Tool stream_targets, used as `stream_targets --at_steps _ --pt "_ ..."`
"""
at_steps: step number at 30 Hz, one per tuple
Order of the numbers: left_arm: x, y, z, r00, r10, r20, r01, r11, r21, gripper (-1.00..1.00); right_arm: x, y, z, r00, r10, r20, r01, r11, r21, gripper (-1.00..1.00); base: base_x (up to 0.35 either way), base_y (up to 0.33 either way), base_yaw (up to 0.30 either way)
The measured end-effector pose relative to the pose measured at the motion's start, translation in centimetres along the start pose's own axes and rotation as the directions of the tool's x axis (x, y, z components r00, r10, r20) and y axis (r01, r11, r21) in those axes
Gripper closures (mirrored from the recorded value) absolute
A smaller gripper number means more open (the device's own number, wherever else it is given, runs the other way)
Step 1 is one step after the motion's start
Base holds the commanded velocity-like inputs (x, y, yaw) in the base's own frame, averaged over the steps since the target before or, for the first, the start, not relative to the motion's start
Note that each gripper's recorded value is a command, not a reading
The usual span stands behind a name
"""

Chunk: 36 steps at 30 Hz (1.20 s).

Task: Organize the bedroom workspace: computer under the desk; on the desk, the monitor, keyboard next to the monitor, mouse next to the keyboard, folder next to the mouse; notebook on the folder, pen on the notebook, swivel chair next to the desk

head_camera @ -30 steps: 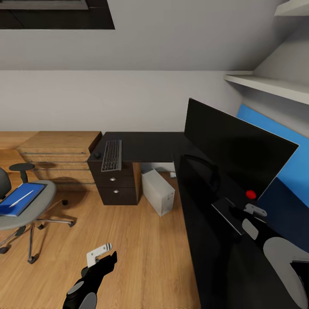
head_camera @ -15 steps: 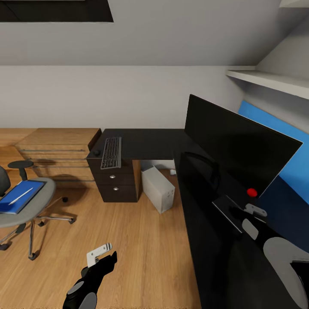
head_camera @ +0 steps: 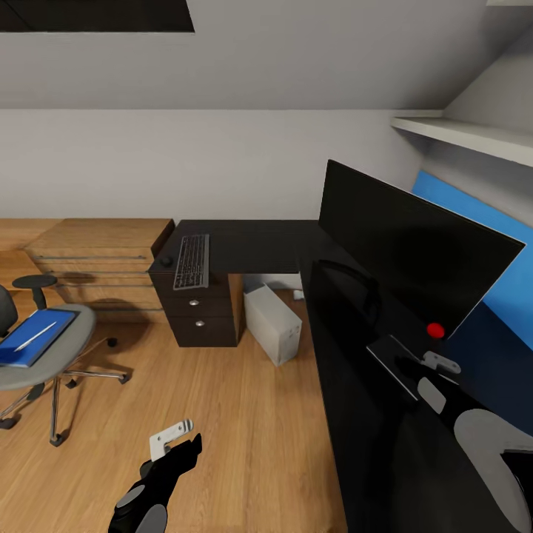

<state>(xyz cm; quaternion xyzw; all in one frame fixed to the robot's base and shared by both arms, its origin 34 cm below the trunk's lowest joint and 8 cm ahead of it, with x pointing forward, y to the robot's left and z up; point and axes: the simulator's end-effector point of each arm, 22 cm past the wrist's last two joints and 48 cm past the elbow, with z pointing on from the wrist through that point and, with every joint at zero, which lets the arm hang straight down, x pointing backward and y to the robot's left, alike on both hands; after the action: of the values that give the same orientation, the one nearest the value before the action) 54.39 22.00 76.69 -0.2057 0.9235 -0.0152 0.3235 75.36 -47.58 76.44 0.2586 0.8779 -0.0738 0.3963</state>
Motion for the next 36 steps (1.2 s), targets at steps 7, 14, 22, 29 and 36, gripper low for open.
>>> stream_targets --at_steps 7,14,22,29,36 --pt "0.0 0.0 0.0 1.000 0.000 0.000 0.000 1.000 0.000 -1.00 0.0 0.0 0.0 1.000 0.000 -0.001 0.000 1.000 0.000 -1.00 0.000 0.000 0.000" --pt "0.3 0.1 0.2 1.000 0.002 -0.006 -0.002 1.000 -0.003 -1.00 0.4 -0.1 0.2 1.000 -0.001 -0.007 0.002 1.000 0.004 -1.00 0.000 0.000 0.000" --pt "0.7 0.3 0.4 1.000 0.003 -0.017 -0.004 1.000 -0.008 -1.00 1.1 -0.3 0.6 1.000 -0.006 -0.018 0.006 1.000 0.008 -1.00 0.000 0.000 0.000" --pt "1.1 0.4 0.6 1.000 0.005 -0.026 -0.005 1.000 -0.012 -1.00 1.7 -0.4 0.9 1.000 -0.010 -0.027 0.010 1.000 0.012 -1.00 0.000 0.000 0.000" --pt "1.5 0.6 0.8 0.999 0.005 -0.035 -0.006 1.000 -0.016 -1.00 2.0 -0.5 1.1 0.999 -0.029 -0.030 0.030 0.999 0.015 -1.00 0.000 0.000 0.000"
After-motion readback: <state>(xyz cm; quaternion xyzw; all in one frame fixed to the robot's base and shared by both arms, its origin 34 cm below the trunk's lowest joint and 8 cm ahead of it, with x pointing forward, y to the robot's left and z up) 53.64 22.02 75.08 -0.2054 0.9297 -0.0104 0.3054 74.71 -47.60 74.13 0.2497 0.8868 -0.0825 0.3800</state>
